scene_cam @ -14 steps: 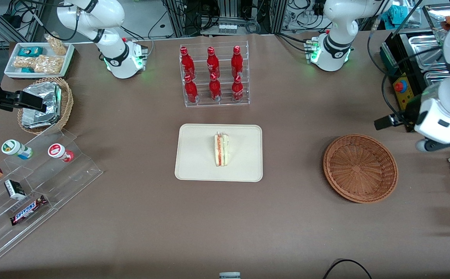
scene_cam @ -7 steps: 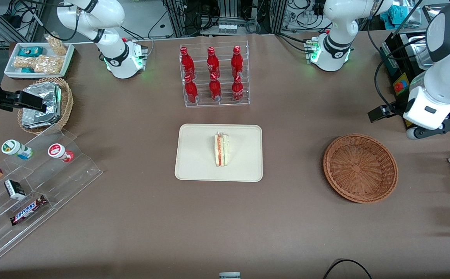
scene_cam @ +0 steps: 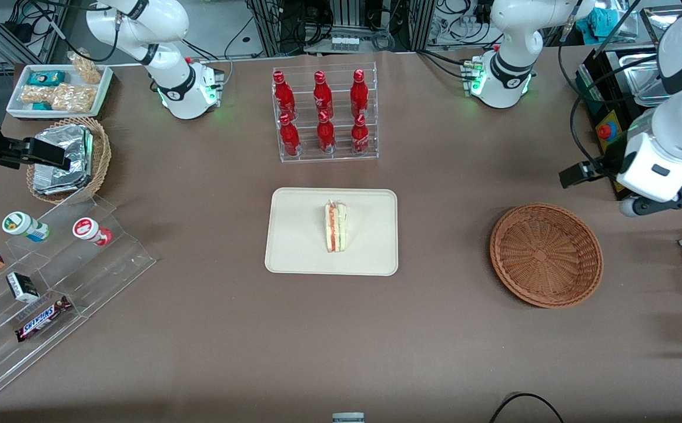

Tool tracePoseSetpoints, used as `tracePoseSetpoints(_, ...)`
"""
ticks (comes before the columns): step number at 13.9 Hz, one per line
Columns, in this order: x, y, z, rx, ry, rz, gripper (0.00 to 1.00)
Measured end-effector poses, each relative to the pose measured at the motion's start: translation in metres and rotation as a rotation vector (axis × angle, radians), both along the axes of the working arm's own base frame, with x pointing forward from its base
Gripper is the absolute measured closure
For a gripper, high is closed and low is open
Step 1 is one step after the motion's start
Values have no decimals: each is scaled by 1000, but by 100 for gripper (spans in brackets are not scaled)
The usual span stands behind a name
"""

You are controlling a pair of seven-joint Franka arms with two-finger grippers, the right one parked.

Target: Place sandwich from basket to tray

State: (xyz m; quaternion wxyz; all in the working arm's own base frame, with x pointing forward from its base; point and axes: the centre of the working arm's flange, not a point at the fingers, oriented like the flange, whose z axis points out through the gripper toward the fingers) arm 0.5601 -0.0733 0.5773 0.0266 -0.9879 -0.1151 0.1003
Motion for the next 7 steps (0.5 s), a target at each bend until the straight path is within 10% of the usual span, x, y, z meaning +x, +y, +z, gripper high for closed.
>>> tracePoseSetpoints(7,-17,-9,-6,17,20,-14,0)
